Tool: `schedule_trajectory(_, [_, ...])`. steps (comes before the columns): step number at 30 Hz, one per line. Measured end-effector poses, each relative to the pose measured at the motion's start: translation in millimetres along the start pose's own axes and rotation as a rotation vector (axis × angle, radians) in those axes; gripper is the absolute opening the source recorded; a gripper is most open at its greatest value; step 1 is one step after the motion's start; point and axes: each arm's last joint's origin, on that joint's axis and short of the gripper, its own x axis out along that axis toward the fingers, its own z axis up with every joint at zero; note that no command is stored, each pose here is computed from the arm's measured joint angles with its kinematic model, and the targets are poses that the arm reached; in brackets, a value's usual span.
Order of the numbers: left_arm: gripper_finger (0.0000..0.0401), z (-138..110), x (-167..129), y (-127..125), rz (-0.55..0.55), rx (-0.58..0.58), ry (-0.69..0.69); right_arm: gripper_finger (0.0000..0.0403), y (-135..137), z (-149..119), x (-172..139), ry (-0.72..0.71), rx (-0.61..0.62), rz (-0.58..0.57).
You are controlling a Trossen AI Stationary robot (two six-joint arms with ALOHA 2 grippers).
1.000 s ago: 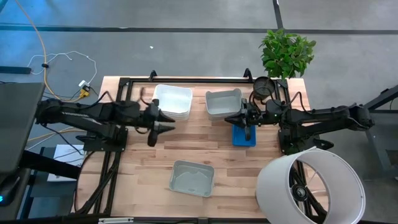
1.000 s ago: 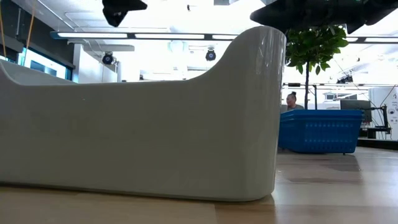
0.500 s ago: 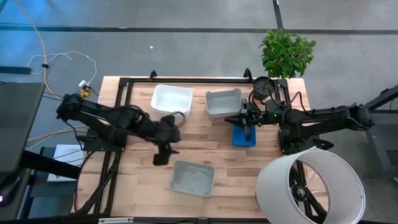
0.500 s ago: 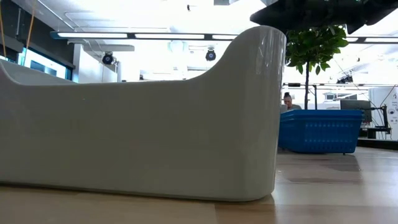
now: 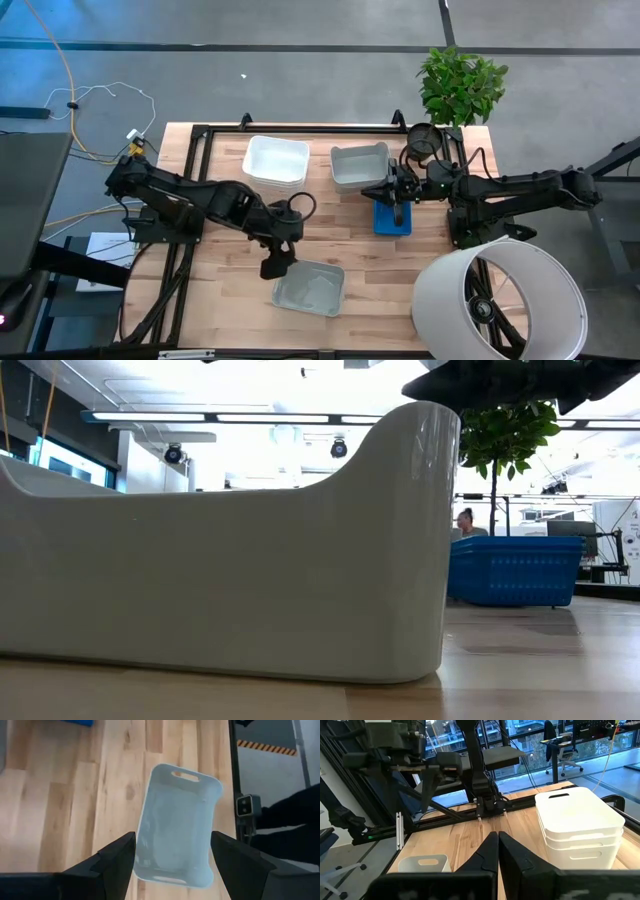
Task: Stack baskets by color
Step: Stack the gray bin into the top right gray bin
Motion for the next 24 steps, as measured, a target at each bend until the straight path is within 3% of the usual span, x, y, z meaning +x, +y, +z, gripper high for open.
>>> schedule_trajectory(9, [0.0247, -5, 12, -13, -0.050, 0.027, 0.011, 0.0000, 0, -1, 0, 0.008, 0.003, -0.003])
schedule_trajectory(14, [0.0247, -15, 36, -13, -0.166, -0.008, 0.022, 0.0000, 0, -1, 0, 0.009, -0.004, -0.004])
schedule_trajectory(24, [0.0247, -32, 57, -3, -0.094, -0.036, 0.067, 0.0000, 0, -1, 0, 0.011, -0.008, -0.004])
